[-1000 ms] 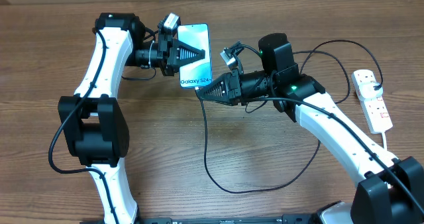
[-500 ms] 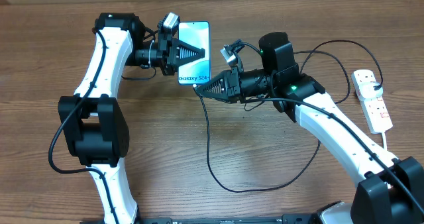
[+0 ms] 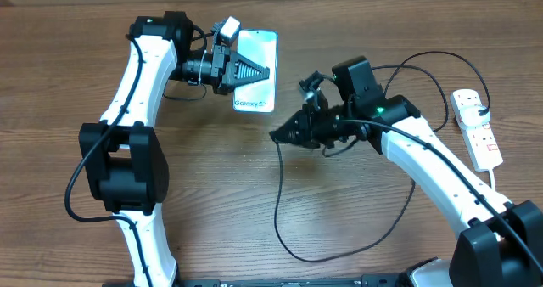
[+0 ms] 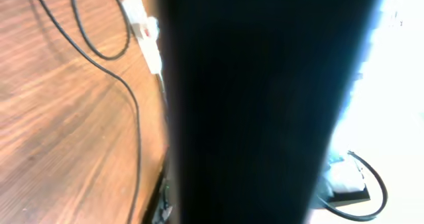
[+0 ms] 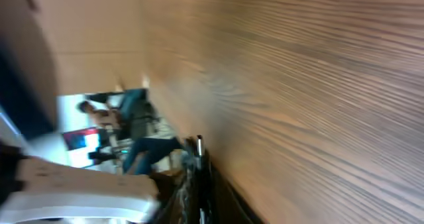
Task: Plug charger to phone and switch on socket
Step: 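Pull the plug back and lower the right gripper away from the phone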
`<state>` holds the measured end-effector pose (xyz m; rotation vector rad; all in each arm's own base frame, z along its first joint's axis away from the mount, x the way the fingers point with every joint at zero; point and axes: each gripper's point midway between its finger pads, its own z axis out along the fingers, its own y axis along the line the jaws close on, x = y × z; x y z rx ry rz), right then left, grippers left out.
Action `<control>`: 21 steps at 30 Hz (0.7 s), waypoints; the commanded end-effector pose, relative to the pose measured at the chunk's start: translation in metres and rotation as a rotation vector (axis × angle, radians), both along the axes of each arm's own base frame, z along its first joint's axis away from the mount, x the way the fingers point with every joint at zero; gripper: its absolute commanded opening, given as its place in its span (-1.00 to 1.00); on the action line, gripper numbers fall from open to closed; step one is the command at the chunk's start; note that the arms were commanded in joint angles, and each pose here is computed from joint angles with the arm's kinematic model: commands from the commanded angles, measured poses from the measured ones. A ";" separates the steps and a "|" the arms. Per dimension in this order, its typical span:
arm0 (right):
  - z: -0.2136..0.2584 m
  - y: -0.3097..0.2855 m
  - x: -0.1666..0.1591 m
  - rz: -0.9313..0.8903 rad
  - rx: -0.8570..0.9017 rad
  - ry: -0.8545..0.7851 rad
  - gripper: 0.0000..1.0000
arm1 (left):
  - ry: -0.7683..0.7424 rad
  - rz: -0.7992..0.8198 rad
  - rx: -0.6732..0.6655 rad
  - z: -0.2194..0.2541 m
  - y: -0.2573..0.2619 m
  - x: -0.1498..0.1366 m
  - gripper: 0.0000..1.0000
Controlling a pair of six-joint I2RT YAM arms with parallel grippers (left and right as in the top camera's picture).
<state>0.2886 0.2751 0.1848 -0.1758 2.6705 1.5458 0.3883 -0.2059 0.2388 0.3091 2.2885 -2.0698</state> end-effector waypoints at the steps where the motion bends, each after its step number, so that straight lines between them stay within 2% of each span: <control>1: -0.023 -0.019 0.004 0.015 -0.158 -0.119 -0.93 | 0.019 0.043 0.062 0.003 0.012 0.011 -0.92; 6: -0.063 -0.066 0.015 -0.111 -0.492 -0.119 -0.93 | 0.056 0.080 0.196 -0.020 0.025 0.018 -0.91; 10: -0.085 -0.123 0.026 -0.249 -0.821 -0.140 -0.93 | 0.055 0.086 0.248 -0.028 0.029 0.019 -0.92; 13: -0.090 -0.156 0.031 -0.328 -0.999 -0.160 -0.92 | 0.052 0.087 0.270 -0.031 0.030 0.019 -0.92; 16: -0.096 -0.170 0.033 -0.363 -1.081 -0.153 -0.93 | 0.052 0.087 0.273 -0.032 0.031 0.019 -0.91; 21: -0.115 -0.171 0.032 -0.334 -1.116 -0.109 -0.93 | 0.052 0.087 0.274 -0.032 0.031 0.019 -0.91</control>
